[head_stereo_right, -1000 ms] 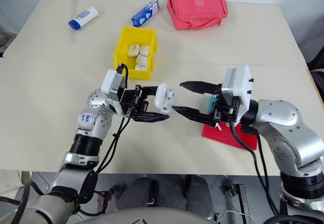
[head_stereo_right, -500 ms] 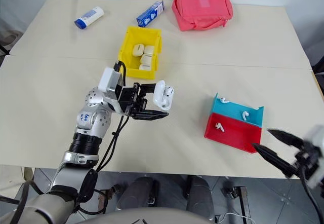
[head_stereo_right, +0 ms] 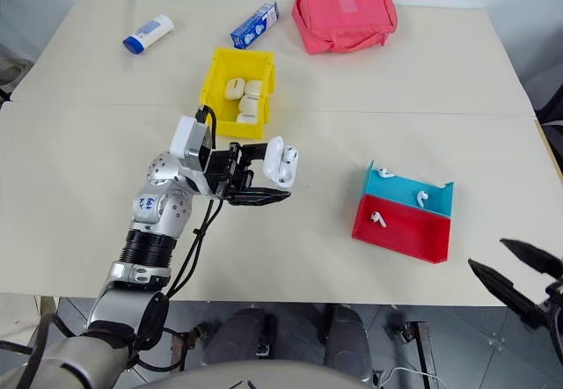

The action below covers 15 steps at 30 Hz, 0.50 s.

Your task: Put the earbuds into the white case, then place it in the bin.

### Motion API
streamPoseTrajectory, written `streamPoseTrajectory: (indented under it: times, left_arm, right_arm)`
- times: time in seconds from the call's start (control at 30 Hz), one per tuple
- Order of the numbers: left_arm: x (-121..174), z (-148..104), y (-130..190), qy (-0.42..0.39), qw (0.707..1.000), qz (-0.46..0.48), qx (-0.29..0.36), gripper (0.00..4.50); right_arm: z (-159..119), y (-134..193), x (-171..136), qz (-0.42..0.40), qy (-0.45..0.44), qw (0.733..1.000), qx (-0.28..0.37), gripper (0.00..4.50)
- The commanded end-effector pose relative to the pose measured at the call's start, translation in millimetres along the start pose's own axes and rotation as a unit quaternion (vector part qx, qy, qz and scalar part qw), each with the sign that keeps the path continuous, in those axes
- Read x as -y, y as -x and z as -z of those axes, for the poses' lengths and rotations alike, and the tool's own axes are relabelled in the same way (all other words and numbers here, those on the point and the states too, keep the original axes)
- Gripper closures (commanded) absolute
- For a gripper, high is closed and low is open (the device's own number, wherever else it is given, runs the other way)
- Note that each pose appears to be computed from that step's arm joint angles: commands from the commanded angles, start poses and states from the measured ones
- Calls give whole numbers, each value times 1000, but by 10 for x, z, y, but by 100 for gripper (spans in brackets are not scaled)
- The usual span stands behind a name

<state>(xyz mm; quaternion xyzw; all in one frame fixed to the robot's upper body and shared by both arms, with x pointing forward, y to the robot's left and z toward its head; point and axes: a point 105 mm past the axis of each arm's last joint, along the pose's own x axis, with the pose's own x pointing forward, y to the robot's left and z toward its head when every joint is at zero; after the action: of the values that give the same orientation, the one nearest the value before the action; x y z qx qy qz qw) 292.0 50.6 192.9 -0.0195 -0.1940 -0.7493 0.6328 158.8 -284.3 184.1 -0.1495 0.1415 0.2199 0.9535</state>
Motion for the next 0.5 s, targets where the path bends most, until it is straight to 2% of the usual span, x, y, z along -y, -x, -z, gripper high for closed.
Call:
streamPoseTrajectory:
  times: [0.03,0.2,0.33,0.5]
  left_arm:
    - [-37,-90,17,-23,1000,-6,1,175]
    - [-32,-88,29,-27,1000,-14,-2,175]
    - [-12,-89,44,-28,999,-21,-3,175]
    - [23,-102,74,-32,999,-33,-7,175]
  right_arm:
    - [-150,-191,42,-22,25,999,4,145]
    - [-320,-546,164,-60,59,996,-11,145]
    - [-266,-890,313,-85,68,990,-95,145]
    - [-334,-1272,414,-112,91,981,-126,145]
